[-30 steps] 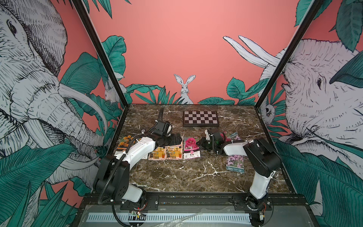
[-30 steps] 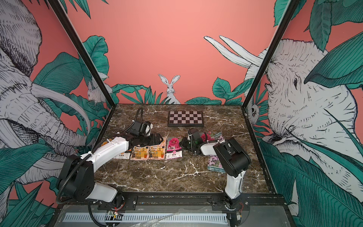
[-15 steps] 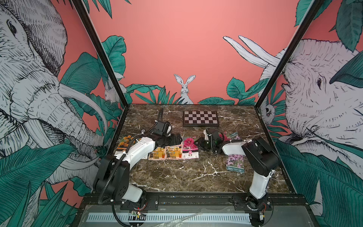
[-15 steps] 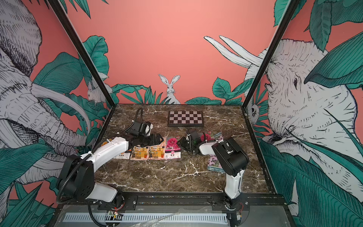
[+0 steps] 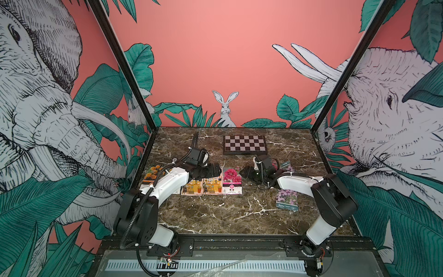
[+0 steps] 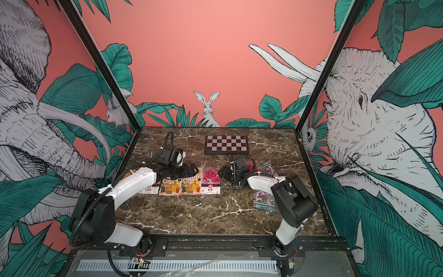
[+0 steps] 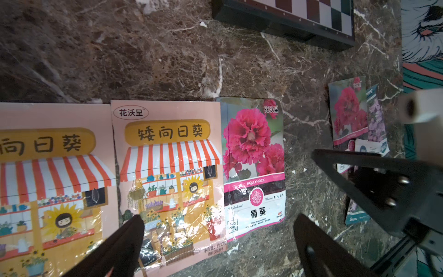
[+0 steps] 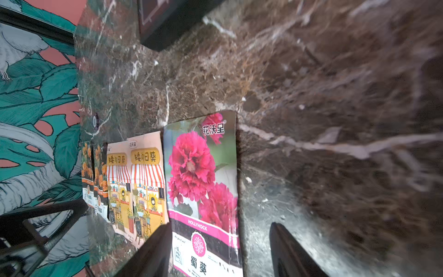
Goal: Arrange the seed packets in a row
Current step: Place the seed packet at the center of the board, then pick up the seed packet from the center of the board.
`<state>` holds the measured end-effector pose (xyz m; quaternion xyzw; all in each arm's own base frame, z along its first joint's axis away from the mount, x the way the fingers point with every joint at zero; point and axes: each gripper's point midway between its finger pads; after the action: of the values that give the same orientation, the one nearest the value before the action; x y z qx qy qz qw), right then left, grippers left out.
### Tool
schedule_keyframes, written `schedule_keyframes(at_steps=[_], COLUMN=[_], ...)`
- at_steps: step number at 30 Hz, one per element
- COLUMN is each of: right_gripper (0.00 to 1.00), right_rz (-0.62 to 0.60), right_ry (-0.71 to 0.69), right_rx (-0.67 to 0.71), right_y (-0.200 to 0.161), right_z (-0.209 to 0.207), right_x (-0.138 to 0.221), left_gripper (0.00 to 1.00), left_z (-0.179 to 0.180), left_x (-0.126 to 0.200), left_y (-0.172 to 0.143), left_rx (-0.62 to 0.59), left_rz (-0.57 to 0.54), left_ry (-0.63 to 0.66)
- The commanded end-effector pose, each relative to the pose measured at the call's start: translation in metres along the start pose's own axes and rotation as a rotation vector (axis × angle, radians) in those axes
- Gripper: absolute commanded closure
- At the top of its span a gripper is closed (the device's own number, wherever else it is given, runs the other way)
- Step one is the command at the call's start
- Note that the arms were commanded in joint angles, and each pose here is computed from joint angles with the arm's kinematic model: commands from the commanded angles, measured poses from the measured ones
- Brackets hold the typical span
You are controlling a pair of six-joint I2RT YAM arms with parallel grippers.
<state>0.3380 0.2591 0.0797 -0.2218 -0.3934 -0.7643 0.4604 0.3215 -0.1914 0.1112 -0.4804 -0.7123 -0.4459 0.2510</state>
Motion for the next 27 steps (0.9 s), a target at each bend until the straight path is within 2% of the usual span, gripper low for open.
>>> schedule_keyframes(at_steps=[1, 4, 7, 12, 20, 27], right_gripper=[0.29, 0.26, 0.25, 0.24, 0.24, 0.26], right_rz=[-0.043, -0.084, -0.106, -0.070, -0.063, -0.059], right_ry=[-0.184, -0.292, -0.318, -0.326, -0.397, -0.404], right_rx=[0.084, 0.112, 0.097, 0.079, 0.002, -0.069], right_y=[0.010, 0.022, 0.032, 0.041, 0.075, 0.087], right_z=[-0.032, -0.058, -0.076, -0.098, -0.152, -0.180], right_x=[0.035, 0.061, 0.076, 0.078, 0.084, 0.085], left_gripper=[0.01, 0.01, 0.01, 0.02, 0.03, 0.03], left_z=[0.001, -0.010, -0.027, -0.062, -0.149, -0.196], left_x=[0.011, 0.006, -0.004, -0.026, -0.080, -0.128], left_y=[0.004, 0.004, 0.007, 0.011, 0.007, -0.008], left_rx=[-0.009, 0.007, 0.050, 0.071, 0.052, 0.072], left_rz=[-0.026, -0.011, 0.009, 0.042, 0.108, 0.165], left_ry=[0.005, -0.059, -0.149, -0.224, -0.337, -0.376])
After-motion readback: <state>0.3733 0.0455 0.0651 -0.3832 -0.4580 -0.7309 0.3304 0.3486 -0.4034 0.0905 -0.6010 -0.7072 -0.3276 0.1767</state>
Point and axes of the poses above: each gripper's point midway between its finger pads, its own x axis back along the fingers, its own z axis along the line the jaws close on, y = z × x, and after that the axes turned 3 degrees about x, right-handed
